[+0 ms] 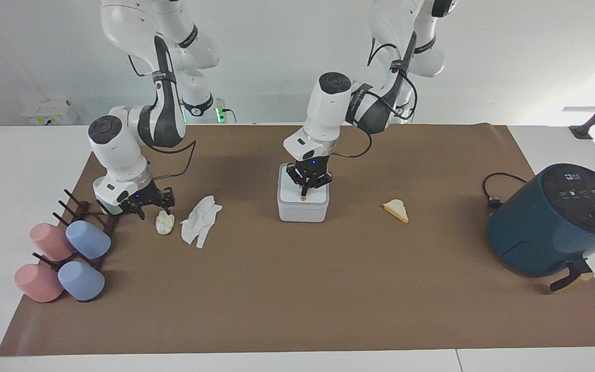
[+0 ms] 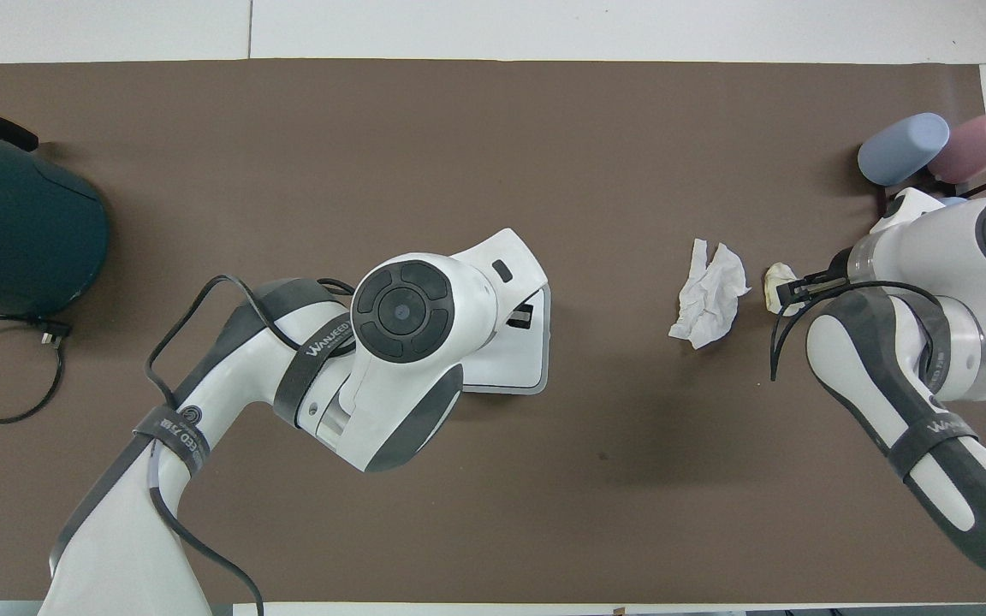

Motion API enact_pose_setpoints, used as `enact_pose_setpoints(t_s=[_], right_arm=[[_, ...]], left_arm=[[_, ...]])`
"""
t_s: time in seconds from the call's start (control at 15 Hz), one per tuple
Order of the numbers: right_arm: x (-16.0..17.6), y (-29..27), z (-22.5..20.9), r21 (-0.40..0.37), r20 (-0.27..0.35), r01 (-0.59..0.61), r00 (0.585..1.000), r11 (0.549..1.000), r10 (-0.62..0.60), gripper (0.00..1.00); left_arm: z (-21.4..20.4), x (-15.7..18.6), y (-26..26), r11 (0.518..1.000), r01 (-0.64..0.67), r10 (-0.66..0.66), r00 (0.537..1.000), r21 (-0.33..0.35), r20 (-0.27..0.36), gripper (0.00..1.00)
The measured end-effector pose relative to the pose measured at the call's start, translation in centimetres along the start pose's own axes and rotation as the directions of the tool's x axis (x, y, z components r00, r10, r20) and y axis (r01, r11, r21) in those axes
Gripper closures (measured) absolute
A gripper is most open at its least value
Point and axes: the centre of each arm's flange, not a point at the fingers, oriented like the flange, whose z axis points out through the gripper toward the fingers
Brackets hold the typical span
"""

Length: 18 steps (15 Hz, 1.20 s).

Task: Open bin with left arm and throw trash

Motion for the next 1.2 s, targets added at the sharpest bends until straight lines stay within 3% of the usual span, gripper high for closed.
enact_pose_setpoints(t_s=[0.07,0.27,0.47,0.73,0.93,1.13,1.2], right_arm=[[-0.1,0.1,0.7,0.003,0.013,-0.002,1.0,1.0,0.002,0.38],[0.2,0.1,1.1,0.0,0.001,-0.001,1.0,1.0,0.001,0.45],[0.4,-0.3,1.0,-0.001,-0.008,0.005,1.0,1.0,-0.005,0.53],[0.3,-0.4,1.5,0.023,-0.005,-0.019,1.0,1.0,0.019,0.61],[0.3,-0.4,1.7,0.027,-0.002,-0.022,1.0,0.999,0.022,0.96],[0.8,-0.3,1.0,0.029,0.007,-0.021,1.0,0.999,0.021,0.97],[1.3,-0.3,0.0,0.035,0.025,-0.017,1.0,0.999,0.017,0.97]], left_arm=[[-2.0,-1.1,-0.8,0.999,0.003,-0.005,0.998,0.034,0.066,0.99],[-7.5,-1.9,-5.1,0.995,0.062,-0.071,0.989,0.079,0.129,0.99],[-12.6,-2.0,-12.1,0.979,0.175,-0.189,0.972,0.104,0.137,0.99],[-15.7,-1.6,-20.6,0.953,0.282,-0.294,0.949,0.11,0.113,0.97],[-16.7,-1.3,-26.5,0.959,0.265,-0.275,0.956,0.104,0.104,0.67],[-18.6,-1.4,-30.7,0.952,0.29,-0.297,0.952,0.101,0.073,0.38],[-19.5,-1.4,-31.7,0.954,0.283,-0.29,0.955,0.099,0.064,0.22]])
